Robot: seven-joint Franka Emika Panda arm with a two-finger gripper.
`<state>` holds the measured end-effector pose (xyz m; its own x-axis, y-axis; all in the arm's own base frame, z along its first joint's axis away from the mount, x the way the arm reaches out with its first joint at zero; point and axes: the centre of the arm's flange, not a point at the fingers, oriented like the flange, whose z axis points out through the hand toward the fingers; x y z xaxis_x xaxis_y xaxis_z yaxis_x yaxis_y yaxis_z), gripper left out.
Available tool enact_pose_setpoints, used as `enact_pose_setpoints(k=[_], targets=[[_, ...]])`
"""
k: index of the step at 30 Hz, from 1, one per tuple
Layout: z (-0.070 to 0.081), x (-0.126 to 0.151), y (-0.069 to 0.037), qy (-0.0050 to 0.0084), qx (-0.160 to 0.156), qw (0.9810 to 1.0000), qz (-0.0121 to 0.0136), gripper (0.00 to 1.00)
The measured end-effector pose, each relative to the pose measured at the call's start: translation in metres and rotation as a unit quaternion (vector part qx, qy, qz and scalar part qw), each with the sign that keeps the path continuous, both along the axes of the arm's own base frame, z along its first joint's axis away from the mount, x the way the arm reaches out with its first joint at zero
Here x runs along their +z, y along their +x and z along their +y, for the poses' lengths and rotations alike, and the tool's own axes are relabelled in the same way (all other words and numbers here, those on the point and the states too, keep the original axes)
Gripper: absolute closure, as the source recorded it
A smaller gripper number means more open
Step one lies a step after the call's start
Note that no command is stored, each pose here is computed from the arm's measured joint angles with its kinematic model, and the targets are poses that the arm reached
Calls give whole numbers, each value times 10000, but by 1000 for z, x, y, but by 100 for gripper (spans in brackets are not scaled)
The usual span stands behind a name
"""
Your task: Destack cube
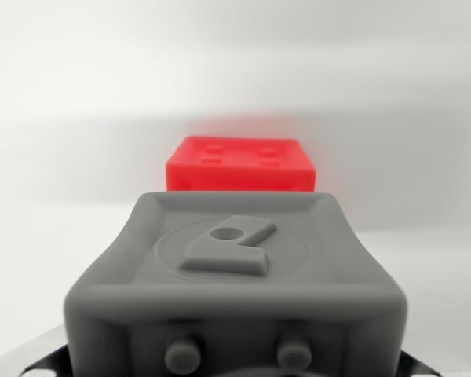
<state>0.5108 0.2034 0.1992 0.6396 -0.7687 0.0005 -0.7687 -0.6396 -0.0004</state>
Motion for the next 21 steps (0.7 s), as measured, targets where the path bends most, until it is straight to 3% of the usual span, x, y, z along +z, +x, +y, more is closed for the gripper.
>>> enact_pose_setpoints(k=[21], targets=[[0,51,0,-1,-4,10000,-12,100]])
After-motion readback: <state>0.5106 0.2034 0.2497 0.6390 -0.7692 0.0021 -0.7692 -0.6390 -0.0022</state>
